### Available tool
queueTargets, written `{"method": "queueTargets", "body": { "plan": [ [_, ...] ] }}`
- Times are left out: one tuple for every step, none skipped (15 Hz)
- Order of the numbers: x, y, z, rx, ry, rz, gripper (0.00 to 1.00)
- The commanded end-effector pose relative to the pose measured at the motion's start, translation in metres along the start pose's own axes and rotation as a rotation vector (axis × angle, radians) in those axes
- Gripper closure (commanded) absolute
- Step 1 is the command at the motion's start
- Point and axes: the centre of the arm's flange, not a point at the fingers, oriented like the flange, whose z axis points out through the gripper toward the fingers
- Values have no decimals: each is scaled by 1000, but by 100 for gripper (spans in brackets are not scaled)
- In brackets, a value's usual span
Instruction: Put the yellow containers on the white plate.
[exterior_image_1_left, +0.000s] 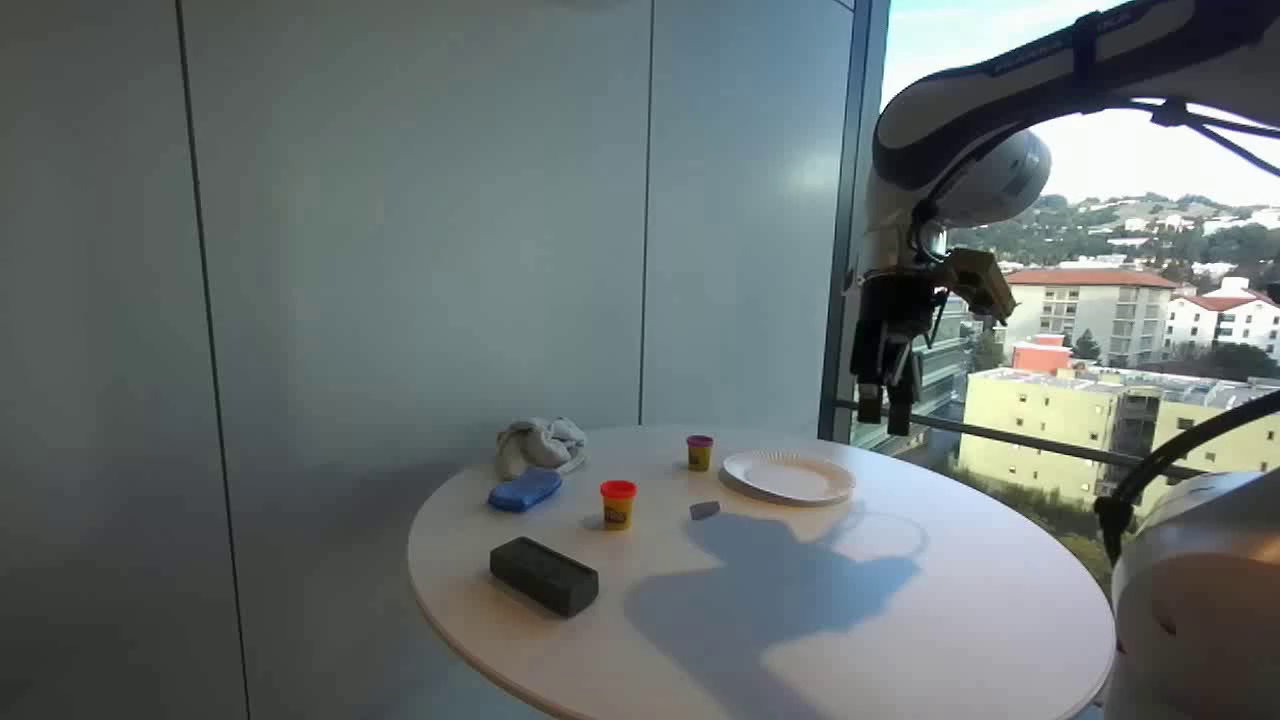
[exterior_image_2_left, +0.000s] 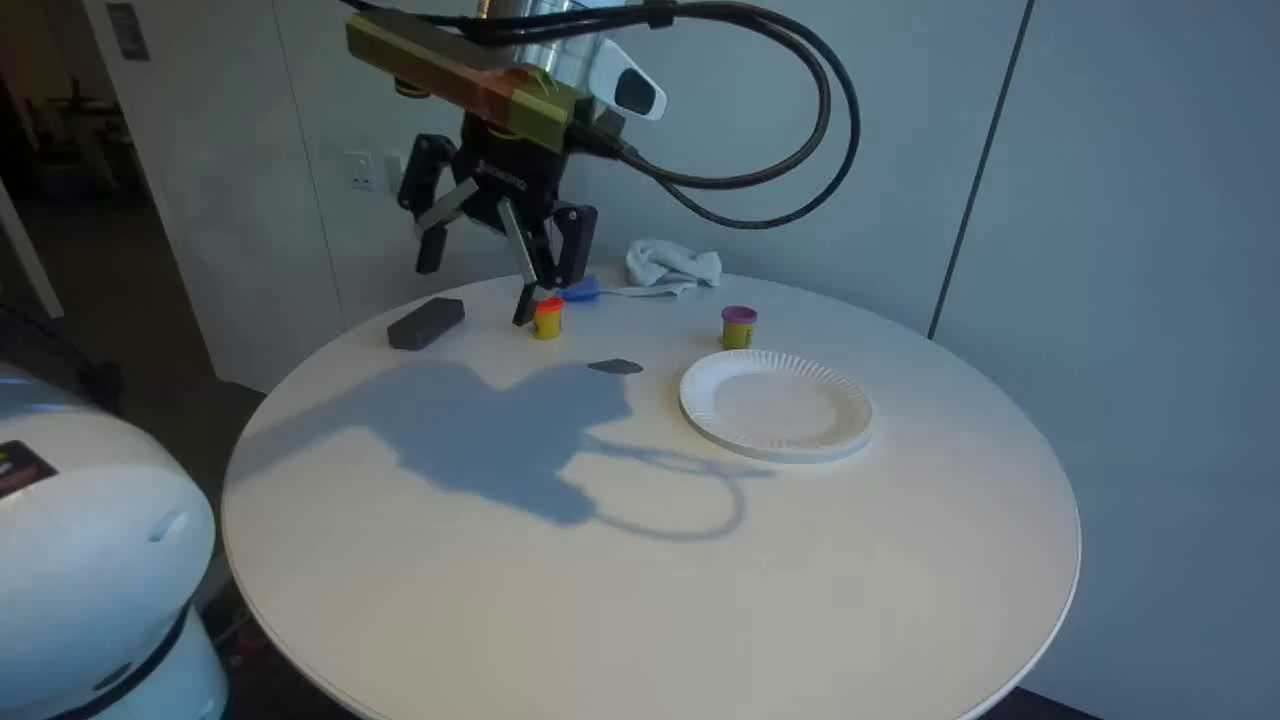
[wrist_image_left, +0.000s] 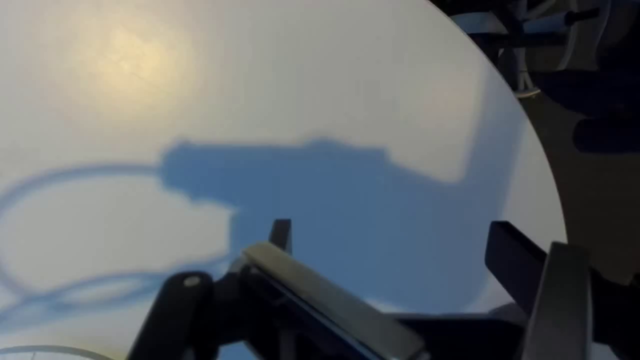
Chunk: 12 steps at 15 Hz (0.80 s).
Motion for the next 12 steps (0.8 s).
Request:
{"method": "queueTargets", "body": {
  "plan": [
    [0, 0, -1, -1, 4, 0, 0],
    [0, 0, -3, -2, 8, 0, 0],
    [-1, 0, -5, -3, 11, -1, 0],
    [-1, 0, -6, -4, 13, -1, 0],
    [-1, 0, -6, -4, 13, -1, 0],
    [-1, 0, -6, -4, 13, -1, 0],
    [-1, 0, -6, -4, 13, -1, 0],
    [6, 3, -6, -2, -12, -7, 0],
    [18, 5, -7, 1, -38, -33, 0],
    [28, 5, -6, -30, -60, -50, 0],
    [44, 4, -6, -60, -83, -71, 0],
    [57, 1, -6, -82, -97, -97, 0]
  ]
}}
